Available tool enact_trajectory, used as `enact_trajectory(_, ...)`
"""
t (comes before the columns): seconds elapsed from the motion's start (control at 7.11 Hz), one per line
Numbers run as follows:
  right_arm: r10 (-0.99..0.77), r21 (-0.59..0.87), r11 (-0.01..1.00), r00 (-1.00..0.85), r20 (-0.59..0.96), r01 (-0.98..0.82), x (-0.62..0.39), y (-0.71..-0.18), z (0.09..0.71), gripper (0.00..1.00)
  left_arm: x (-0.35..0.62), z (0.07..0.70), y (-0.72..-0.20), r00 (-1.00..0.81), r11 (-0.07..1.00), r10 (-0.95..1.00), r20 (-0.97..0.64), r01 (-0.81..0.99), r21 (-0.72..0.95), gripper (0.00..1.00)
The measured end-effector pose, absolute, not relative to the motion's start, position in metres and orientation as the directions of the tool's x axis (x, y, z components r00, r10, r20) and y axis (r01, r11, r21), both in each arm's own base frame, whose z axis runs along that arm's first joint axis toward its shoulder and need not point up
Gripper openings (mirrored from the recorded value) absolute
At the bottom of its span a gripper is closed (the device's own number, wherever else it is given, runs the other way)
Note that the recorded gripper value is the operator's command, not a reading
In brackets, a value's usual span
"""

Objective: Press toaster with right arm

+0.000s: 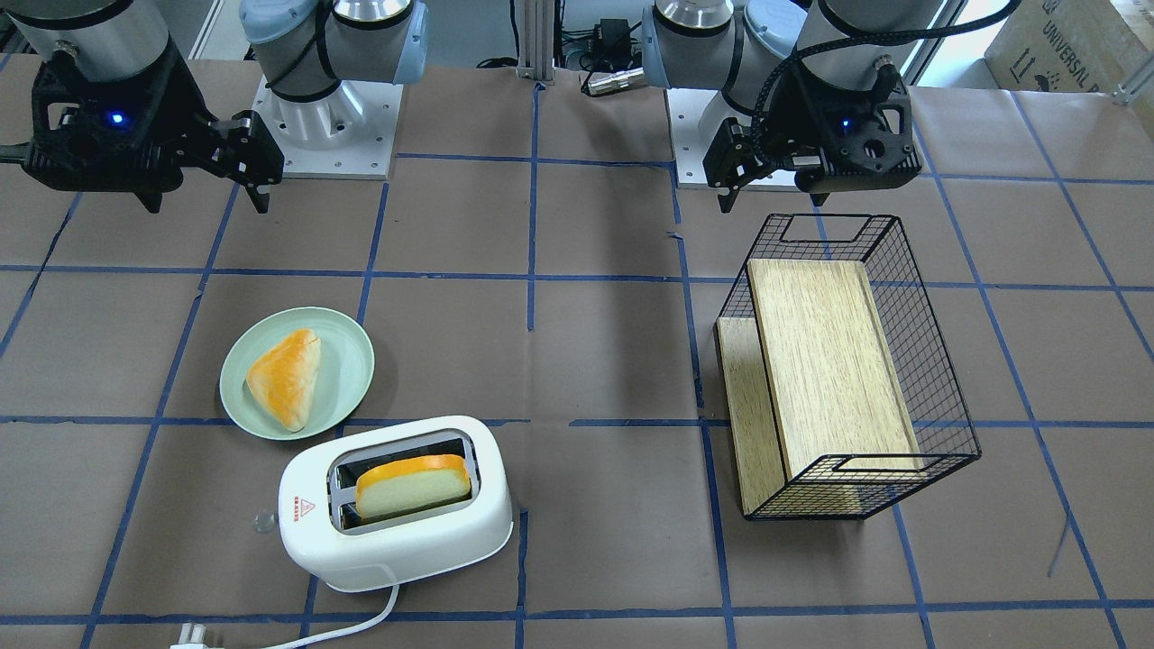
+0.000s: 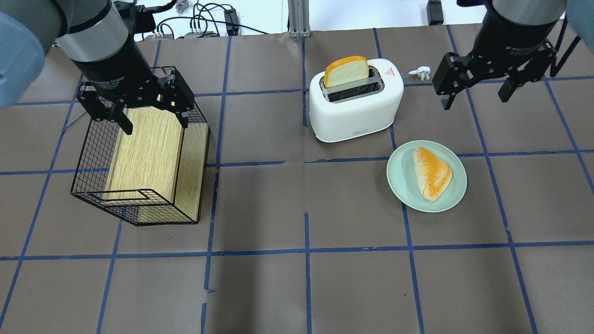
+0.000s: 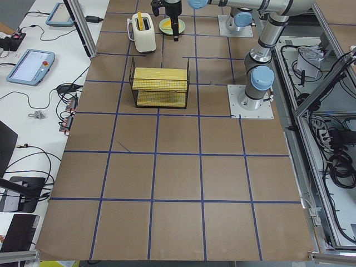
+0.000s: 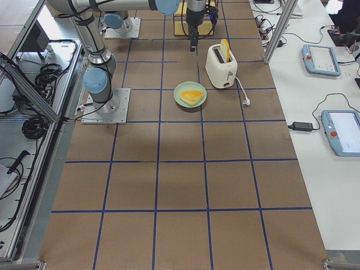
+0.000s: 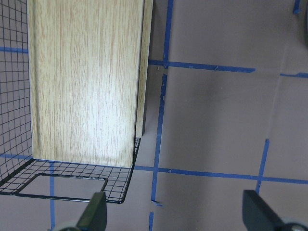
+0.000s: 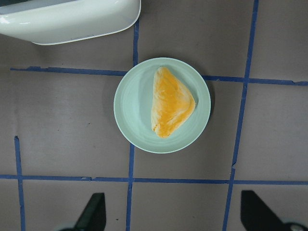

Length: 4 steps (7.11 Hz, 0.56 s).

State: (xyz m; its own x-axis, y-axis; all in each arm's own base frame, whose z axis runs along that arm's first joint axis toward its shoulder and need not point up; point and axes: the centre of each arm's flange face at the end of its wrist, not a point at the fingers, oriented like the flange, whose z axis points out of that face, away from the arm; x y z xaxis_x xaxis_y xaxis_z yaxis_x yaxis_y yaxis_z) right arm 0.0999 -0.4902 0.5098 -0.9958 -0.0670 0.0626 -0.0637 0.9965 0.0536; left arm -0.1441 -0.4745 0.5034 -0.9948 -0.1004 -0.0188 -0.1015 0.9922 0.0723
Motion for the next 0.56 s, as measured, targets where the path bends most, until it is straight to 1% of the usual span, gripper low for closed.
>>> enact_trajectory(0.42, -0.066, 0.052, 0.997, -0.996, 0.062, -0.063, 0.0998, -0.4904, 0.5101, 0.99, -0.1441, 0.5034, -0.4745, -0.995, 0.992, -0.100, -0.019, -0.102, 0.072, 1.00)
enact_trajectory(0.56, -0.064, 0.049, 0.997, -0.996, 0.060, -0.061, 0.0992, -0.4908, 0.5109, 0.94, -0.1441, 0.5034, -0.4746, -0.995, 0.992, -0.100, -0.019, -0.102, 0.072, 1.00)
